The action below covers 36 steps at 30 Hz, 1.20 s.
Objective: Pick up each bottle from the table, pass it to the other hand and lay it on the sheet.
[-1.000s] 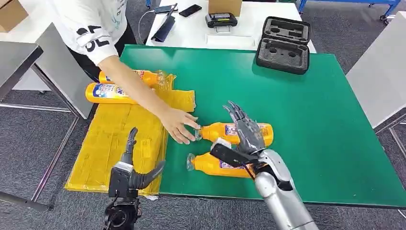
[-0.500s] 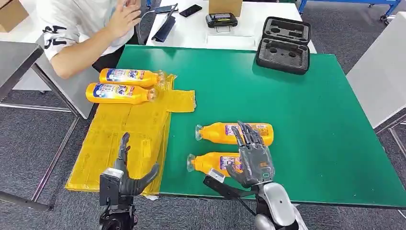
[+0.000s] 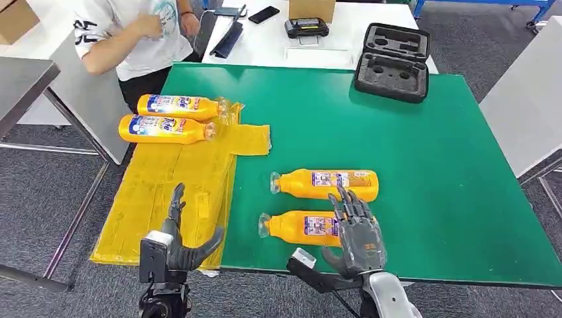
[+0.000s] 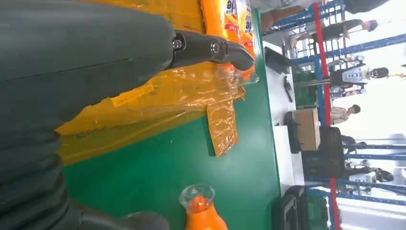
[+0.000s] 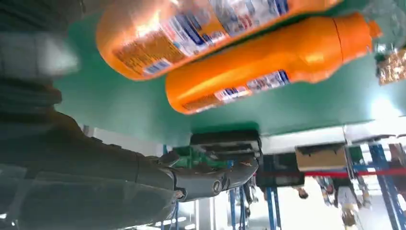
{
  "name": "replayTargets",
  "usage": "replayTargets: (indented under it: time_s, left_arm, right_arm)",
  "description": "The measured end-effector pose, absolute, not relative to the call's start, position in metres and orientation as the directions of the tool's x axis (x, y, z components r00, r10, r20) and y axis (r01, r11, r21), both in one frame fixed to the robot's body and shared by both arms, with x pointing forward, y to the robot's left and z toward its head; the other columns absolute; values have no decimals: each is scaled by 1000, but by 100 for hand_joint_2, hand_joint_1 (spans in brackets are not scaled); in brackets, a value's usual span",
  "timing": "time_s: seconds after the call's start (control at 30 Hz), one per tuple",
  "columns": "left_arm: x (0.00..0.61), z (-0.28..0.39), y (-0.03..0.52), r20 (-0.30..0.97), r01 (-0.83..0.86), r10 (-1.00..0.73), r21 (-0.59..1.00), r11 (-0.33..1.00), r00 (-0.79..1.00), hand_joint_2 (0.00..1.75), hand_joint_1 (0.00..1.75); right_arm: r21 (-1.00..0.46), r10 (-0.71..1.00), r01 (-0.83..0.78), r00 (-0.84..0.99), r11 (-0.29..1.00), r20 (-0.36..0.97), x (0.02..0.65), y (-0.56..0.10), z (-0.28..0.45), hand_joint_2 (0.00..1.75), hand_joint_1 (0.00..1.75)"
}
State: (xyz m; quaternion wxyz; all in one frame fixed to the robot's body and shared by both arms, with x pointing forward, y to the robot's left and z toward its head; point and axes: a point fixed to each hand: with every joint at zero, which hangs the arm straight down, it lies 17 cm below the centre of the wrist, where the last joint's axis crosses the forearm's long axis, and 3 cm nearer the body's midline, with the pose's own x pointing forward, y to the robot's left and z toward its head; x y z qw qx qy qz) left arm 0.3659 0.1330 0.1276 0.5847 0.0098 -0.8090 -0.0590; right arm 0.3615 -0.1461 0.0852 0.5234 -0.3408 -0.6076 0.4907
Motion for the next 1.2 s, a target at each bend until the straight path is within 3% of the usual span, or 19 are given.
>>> replayTargets:
  time_s: [1.2]
  left_arm:
    - [375, 124, 117, 952, 105, -69, 105, 989, -297, 175, 0]
  right_arm:
    - [-925, 948, -291, -129, 246, 292, 378, -165, 24, 175, 0]
